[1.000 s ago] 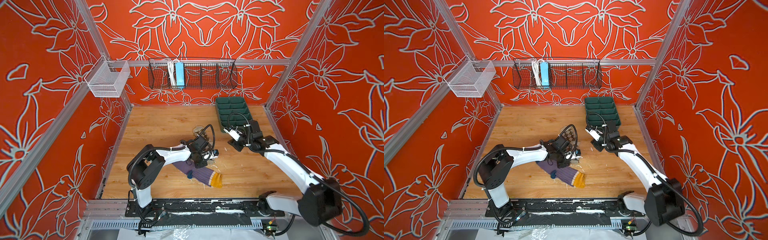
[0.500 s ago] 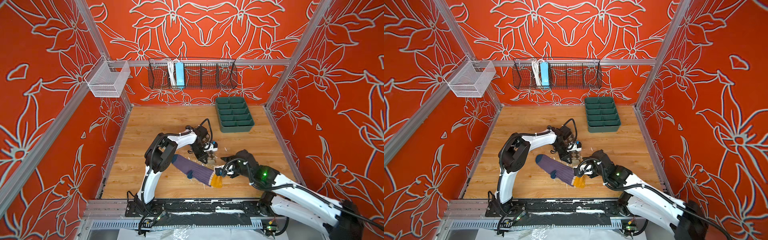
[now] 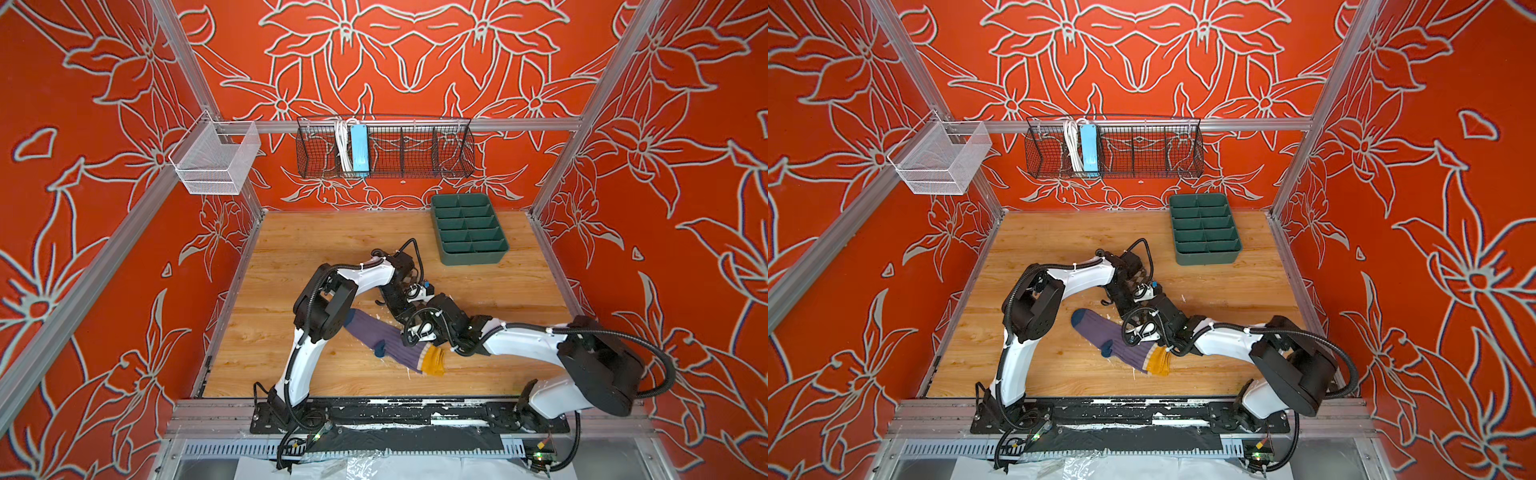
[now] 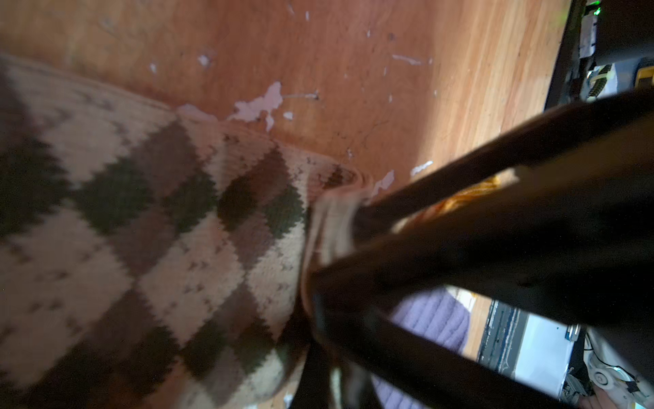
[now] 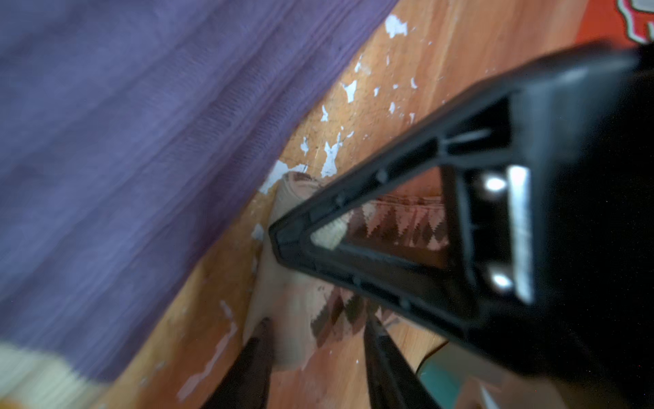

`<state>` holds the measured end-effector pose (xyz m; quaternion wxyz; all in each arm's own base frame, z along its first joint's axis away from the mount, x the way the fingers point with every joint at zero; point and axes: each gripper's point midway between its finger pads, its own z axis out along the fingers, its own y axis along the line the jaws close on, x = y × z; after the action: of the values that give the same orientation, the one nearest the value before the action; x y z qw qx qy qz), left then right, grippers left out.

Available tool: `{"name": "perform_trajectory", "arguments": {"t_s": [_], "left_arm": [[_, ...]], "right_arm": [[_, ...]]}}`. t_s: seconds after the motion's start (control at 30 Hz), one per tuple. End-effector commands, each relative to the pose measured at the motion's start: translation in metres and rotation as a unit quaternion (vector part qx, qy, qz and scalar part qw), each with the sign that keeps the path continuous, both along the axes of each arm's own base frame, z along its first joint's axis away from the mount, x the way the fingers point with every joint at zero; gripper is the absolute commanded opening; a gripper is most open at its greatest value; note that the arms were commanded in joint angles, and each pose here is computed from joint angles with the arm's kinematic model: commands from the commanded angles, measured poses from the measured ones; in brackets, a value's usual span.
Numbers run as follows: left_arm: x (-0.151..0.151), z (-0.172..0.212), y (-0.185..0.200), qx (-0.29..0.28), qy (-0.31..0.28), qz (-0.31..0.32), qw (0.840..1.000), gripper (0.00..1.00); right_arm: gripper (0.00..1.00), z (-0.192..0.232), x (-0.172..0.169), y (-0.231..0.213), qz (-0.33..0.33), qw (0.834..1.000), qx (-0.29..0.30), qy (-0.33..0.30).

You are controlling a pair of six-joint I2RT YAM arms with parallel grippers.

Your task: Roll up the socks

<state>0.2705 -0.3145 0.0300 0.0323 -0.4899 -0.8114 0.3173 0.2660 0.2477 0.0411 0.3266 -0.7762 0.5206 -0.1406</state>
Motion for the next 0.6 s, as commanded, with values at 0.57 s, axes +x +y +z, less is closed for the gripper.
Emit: {"name": "perform_trajectory", "arguments": {"t_s": [0.57], "left_arm": [[0.036,0.072,0.03,-0.039,-0.196,0.073,0.977,0.34]], "right_arm": [[0.0,-0.015,-0.021,-0.019,-0.051,0.985,-0.037,0.16]]}}
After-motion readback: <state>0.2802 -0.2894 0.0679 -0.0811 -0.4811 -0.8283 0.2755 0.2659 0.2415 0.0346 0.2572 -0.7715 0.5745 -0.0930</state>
